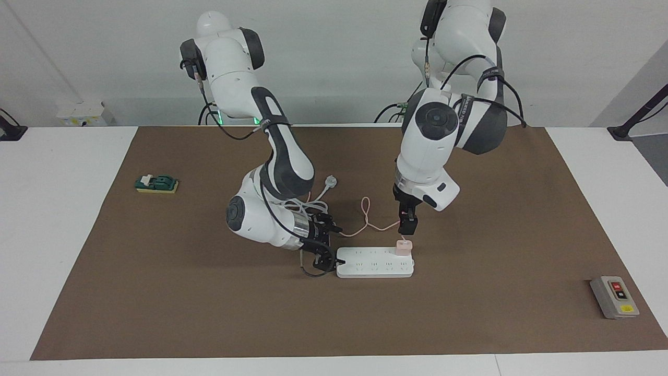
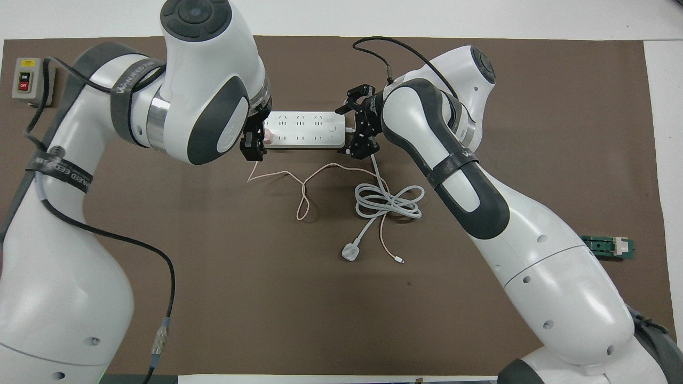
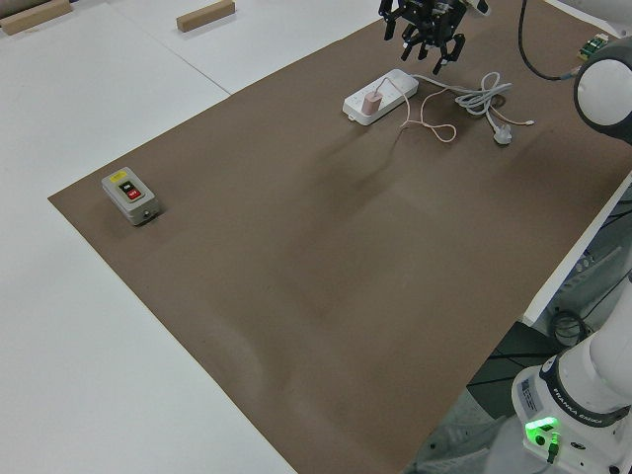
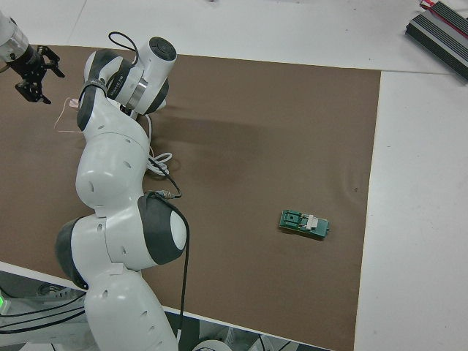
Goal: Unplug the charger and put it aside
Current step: 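Grasp the pink charger with the left gripper while the right gripper holds the strip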
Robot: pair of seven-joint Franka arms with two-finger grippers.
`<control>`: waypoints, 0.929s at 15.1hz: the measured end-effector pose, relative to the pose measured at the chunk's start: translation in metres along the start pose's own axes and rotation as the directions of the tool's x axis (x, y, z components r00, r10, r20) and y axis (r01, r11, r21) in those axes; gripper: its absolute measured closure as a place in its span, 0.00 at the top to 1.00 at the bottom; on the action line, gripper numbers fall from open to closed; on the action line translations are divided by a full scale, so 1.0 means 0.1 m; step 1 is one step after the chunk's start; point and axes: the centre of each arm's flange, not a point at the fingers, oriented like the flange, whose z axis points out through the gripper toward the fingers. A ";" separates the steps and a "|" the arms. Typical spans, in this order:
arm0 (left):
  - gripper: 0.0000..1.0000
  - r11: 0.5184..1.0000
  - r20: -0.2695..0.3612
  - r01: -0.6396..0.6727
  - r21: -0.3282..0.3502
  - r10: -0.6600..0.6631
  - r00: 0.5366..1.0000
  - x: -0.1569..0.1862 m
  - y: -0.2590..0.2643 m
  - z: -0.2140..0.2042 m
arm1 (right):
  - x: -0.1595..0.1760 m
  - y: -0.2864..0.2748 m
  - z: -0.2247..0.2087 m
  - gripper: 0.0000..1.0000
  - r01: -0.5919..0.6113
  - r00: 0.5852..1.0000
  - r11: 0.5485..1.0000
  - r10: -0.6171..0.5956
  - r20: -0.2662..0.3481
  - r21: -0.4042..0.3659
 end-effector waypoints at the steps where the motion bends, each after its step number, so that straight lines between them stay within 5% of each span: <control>1: 1.00 1.000 -0.011 0.013 -0.005 -0.013 1.000 -0.02 0.05 0.07 | -0.02 -0.01 0.05 1.00 0.006 1.000 1.000 -0.006 0.000 -0.002; 14: 1.00 0.995 0.000 0.074 -0.072 -0.075 0.997 0.34 0.38 0.33 | -0.05 -0.07 0.39 1.00 0.032 0.999 0.998 -0.030 -0.030 0.059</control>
